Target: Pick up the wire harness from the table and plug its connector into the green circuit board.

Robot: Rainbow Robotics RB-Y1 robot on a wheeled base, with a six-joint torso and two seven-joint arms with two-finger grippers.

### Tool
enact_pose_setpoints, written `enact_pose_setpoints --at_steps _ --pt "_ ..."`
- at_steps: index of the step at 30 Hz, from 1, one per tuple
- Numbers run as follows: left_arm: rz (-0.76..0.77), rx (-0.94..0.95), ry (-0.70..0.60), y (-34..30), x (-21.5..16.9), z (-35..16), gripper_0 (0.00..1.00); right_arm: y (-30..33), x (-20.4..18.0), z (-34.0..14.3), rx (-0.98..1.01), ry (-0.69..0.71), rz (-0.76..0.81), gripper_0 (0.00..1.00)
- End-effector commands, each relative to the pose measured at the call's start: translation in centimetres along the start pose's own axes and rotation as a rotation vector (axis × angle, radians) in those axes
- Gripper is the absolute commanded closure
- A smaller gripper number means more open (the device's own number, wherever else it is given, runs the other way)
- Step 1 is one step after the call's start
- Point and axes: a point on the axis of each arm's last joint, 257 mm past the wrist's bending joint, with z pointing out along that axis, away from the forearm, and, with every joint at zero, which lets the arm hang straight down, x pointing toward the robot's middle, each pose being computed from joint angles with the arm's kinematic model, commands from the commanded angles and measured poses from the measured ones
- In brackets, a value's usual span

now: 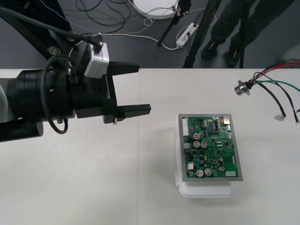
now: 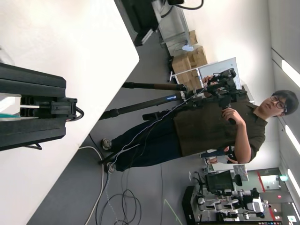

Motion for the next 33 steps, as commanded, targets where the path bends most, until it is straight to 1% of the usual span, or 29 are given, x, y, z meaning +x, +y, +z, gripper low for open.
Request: enact_pose_setpoints --at_steps 1,8,10,14,21,24,30,33 --pt "-0.105 -0.015 -0.045 0.0 -1.7 -1.4 0.0 -1.0 -0.5 -2.5 -0.004 0.028 -0.005 1.0" --pt "-0.199 0.045 -0.067 -2.0 -1.4 -0.8 0.0 -1.0 0.0 -4.6 -0.037 0.036 0.0 1.0" --pt "-0.196 0.047 -0.081 -2.3 -1.4 -0.5 0.0 -0.8 0.0 -5.0 -0.054 0.035 0.0 1.0" --pt "-0.165 0.043 -0.109 -2.7 -1.5 0.3 0.0 0.2 0.4 -5.2 -0.113 0.056 -0.017 1.0" --pt "-0.094 0.048 -0.139 -3.2 -2.0 1.0 0.0 2.5 -0.1 -5.2 -0.23 0.05 -0.022 1.0" --pt "-0.035 0.053 -0.145 -3.3 -2.4 1.1 0.0 4.1 -0.5 -4.5 -0.312 0.045 -0.035 1.0" --pt "0.022 0.074 -0.168 -3.9 -3.3 1.5 0.0 6.8 -1.4 -2.9 -0.407 0.037 -0.067 1.0" --pt "0.008 0.094 -0.181 -4.4 -3.6 1.7 0.0 7.8 -1.5 -2.6 -0.437 0.041 -0.073 1.0"
